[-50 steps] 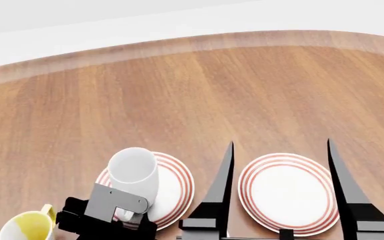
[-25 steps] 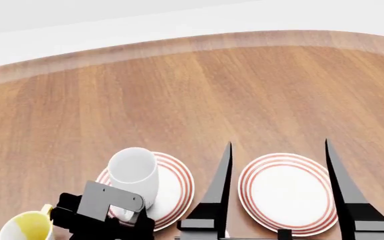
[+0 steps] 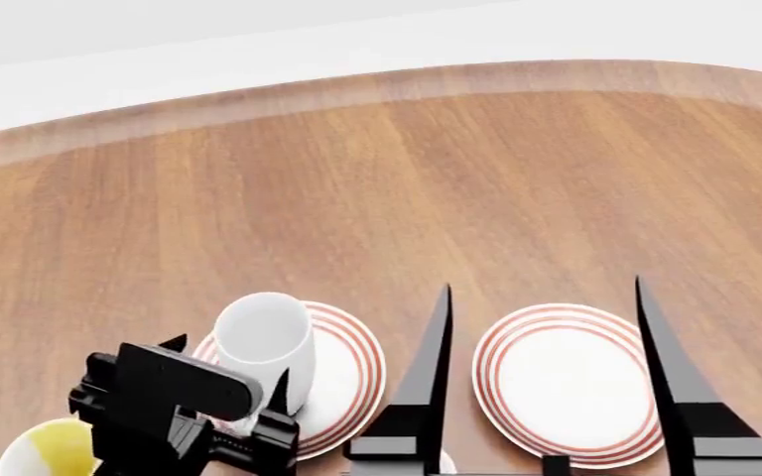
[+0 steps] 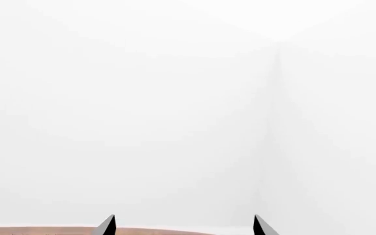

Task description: Put the white mug on the left plate.

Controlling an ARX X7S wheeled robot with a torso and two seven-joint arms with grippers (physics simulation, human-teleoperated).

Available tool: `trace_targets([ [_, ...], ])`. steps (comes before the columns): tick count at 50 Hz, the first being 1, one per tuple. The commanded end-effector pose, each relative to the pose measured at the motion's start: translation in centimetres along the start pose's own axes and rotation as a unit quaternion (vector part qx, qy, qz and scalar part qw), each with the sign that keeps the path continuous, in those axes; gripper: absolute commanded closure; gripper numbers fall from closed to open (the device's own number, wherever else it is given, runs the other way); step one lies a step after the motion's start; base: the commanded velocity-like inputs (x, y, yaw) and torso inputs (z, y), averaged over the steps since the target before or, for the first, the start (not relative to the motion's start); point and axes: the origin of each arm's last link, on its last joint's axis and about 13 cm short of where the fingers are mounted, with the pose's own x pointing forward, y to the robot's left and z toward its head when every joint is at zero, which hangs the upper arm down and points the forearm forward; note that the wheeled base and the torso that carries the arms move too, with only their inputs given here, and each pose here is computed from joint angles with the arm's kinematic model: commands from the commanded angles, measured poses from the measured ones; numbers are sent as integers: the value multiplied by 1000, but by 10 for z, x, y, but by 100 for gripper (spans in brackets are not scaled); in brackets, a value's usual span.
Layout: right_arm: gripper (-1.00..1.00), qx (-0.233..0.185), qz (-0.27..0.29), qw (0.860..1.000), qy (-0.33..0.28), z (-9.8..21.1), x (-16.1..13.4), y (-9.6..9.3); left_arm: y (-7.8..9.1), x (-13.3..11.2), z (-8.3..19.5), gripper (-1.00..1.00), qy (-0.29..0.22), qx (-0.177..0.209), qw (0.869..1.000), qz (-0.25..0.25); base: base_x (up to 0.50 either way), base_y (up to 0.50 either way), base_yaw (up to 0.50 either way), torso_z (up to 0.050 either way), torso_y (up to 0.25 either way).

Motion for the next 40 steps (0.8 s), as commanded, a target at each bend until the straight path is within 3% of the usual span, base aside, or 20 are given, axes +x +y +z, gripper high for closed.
trace_targets([
  [1,-100,0,4,1000,2,0,0,1,2,-38,27,-100,-62,-23,998,-13,0,0,0,0,0],
  [3,-100,0,3,1000,1,0,0,1,2,-47,29,-100,-76,-12,997,-10,0,0,0,0,0],
  [6,-100,0,4,1000,2,0,0,2,4,-58,36,-100,-88,-35,995,-9,0,0,0,0,0],
  [23,-100,-3,1,1000,5,-1,0,0,14,-103,74,-100,-175,-46,983,29,0,0,0,0,0],
  [40,-100,-5,2,1000,6,-1,0,1,16,-122,91,-100,-208,-59,975,49,0,0,0,0,0],
])
